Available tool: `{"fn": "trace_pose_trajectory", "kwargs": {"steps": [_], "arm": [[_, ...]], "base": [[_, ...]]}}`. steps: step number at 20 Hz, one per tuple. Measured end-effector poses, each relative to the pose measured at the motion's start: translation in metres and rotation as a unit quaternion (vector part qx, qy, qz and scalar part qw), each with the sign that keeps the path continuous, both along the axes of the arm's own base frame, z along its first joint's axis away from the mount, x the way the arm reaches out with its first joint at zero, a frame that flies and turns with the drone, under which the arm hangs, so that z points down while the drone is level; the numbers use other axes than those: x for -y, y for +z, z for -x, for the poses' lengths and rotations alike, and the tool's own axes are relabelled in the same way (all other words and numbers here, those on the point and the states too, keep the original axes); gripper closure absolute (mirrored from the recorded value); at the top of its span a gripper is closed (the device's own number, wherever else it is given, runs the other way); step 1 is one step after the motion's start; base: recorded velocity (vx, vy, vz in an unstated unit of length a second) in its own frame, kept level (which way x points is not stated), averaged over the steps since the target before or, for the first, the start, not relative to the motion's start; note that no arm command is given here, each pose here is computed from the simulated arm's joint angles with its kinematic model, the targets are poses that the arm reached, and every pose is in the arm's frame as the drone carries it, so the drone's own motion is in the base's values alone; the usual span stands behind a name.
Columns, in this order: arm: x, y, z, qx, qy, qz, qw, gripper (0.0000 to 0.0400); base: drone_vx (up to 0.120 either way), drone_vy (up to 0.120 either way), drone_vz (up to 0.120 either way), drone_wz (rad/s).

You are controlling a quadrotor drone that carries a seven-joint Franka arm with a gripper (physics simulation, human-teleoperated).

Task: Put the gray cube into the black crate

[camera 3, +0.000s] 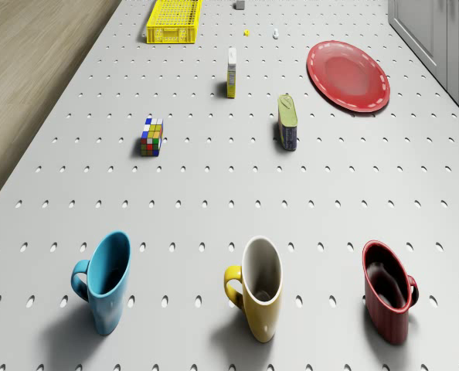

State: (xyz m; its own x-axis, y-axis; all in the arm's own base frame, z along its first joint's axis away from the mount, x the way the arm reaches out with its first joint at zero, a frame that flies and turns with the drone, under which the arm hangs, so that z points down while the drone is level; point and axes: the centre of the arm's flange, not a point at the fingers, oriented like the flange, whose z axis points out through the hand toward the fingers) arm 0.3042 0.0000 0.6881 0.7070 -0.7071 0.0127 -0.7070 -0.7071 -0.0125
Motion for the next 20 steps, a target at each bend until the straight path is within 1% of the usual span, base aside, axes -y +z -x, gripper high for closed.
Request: {"fn": "trace_pose_trajectory", "kwargs": {"steps": [20], "arm": [[-0.0003,0.0032,0.0012,0.0076,0.0,0.002,1.0,0.0]], "base": [[0.12,0.0,0.0,0.0]]}}
